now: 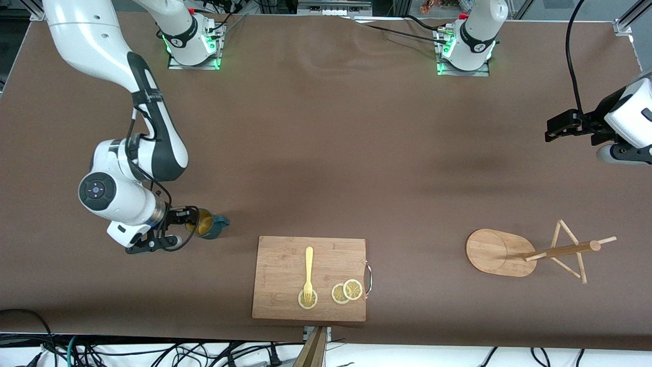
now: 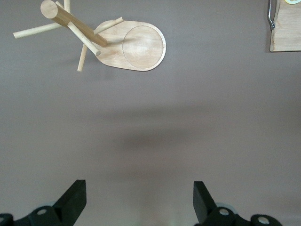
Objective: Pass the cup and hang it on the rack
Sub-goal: 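Reach the right gripper down to the teal mug and grasp it, then carry the teal mug with the right gripper to the table center, then release the mug and withdraw the right gripper while the left gripper approaches, then move the open left gripper to the teal mug and grasp it, then lift the teal mug with the left gripper toward the wooden rack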
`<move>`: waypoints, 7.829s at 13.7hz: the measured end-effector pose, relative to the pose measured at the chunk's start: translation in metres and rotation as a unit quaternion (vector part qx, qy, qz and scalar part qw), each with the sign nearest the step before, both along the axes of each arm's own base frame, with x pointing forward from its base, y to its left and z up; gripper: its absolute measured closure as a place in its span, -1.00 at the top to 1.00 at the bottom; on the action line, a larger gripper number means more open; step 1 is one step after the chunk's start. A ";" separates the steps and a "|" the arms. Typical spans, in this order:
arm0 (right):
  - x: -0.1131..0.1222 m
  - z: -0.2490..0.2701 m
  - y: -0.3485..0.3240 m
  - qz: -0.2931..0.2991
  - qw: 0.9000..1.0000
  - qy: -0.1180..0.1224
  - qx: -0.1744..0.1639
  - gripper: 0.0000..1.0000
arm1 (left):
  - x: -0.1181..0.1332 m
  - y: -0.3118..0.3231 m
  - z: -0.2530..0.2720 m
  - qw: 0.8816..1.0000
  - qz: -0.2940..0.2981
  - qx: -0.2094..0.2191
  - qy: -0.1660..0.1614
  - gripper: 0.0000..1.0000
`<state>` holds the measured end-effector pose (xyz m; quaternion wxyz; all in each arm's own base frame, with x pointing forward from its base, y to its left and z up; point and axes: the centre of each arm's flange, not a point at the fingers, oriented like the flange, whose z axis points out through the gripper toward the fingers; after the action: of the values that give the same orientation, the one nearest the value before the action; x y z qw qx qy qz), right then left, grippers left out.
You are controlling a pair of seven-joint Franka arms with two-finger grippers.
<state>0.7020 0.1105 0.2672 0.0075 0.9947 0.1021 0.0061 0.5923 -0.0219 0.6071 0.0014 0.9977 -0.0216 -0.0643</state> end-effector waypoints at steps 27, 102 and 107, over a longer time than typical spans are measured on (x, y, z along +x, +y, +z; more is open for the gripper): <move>-0.224 -0.022 0.498 0.061 0.996 -0.044 0.057 -0.92 | 0.000 0.000 0.000 1.000 0.000 0.000 0.000 1.00; -0.135 0.352 -0.044 -0.101 0.995 0.019 0.008 1.00 | -0.135 -0.150 -0.513 0.626 -0.501 -0.422 -0.424 0.23; -0.135 0.352 -0.044 -0.101 0.995 0.019 0.008 1.00 | -0.134 -0.151 -0.514 0.626 -0.486 -0.438 -0.424 -0.58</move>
<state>0.5672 0.0663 0.6194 -0.0023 0.9999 0.0011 -0.0126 0.4578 -0.1730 0.0936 0.3978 0.6408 -0.5269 0.3919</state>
